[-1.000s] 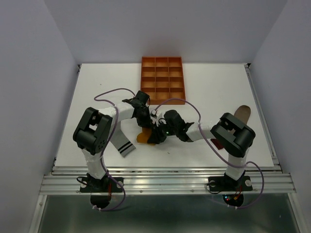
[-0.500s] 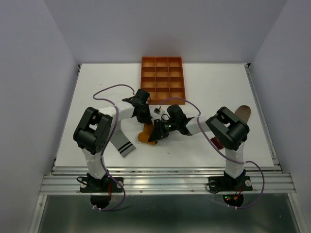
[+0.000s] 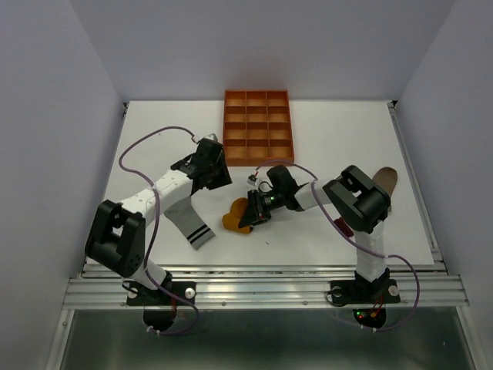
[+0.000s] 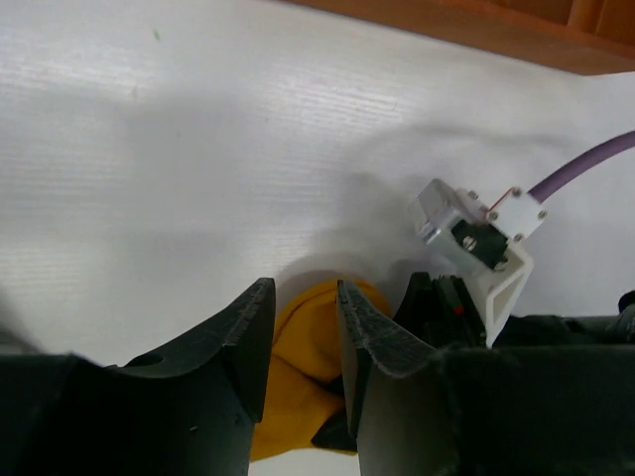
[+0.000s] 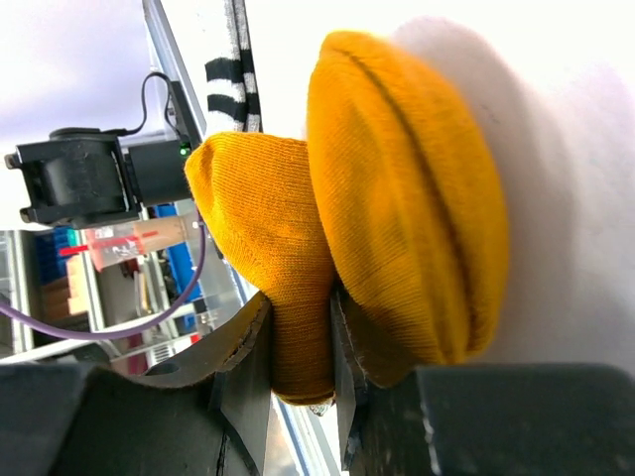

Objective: Roll the socks
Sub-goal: Roll the sock at the center of the board.

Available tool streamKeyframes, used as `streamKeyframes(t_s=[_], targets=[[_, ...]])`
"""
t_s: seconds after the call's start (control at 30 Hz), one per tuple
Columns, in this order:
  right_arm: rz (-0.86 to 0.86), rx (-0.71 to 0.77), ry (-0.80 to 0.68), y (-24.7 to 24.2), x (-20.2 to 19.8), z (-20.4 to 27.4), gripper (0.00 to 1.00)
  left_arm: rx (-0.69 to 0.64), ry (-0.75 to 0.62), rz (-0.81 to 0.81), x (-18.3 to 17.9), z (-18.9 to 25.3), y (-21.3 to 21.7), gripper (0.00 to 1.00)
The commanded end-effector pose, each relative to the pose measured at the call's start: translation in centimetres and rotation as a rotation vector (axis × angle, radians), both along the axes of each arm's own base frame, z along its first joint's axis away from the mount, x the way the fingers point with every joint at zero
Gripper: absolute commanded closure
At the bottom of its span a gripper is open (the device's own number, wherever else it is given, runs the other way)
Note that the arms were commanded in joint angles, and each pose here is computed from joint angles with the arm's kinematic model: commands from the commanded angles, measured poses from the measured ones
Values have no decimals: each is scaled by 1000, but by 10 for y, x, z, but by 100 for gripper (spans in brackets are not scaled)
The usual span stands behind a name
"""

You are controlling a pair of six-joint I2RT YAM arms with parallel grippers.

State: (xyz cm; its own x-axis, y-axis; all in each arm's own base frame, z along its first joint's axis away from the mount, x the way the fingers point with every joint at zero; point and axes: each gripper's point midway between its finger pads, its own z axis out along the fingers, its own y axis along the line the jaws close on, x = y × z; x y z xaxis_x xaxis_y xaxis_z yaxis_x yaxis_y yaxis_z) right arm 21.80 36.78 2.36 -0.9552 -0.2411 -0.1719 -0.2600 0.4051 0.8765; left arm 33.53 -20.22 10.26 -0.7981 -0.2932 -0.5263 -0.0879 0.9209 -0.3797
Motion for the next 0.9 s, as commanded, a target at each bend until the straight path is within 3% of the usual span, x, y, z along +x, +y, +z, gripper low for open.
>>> streamKeyframes(t_s=[0.0,0.27,0.43,0.87], targets=[[-73,-265,152,-38,-21,-67,99,-9,66,-24,-35,-14,10,57],[-125,-286,178,-49,-10,-75,99,-225,142,-170,-102,-37,-8,46],[-131,-295,194,-49,-11,-79,99,-316,79,-208,-107,-30,-19,45],[-166,-315,246,-56,-9,-88,99,-242,25,-184,-105,-37,-6,45]])
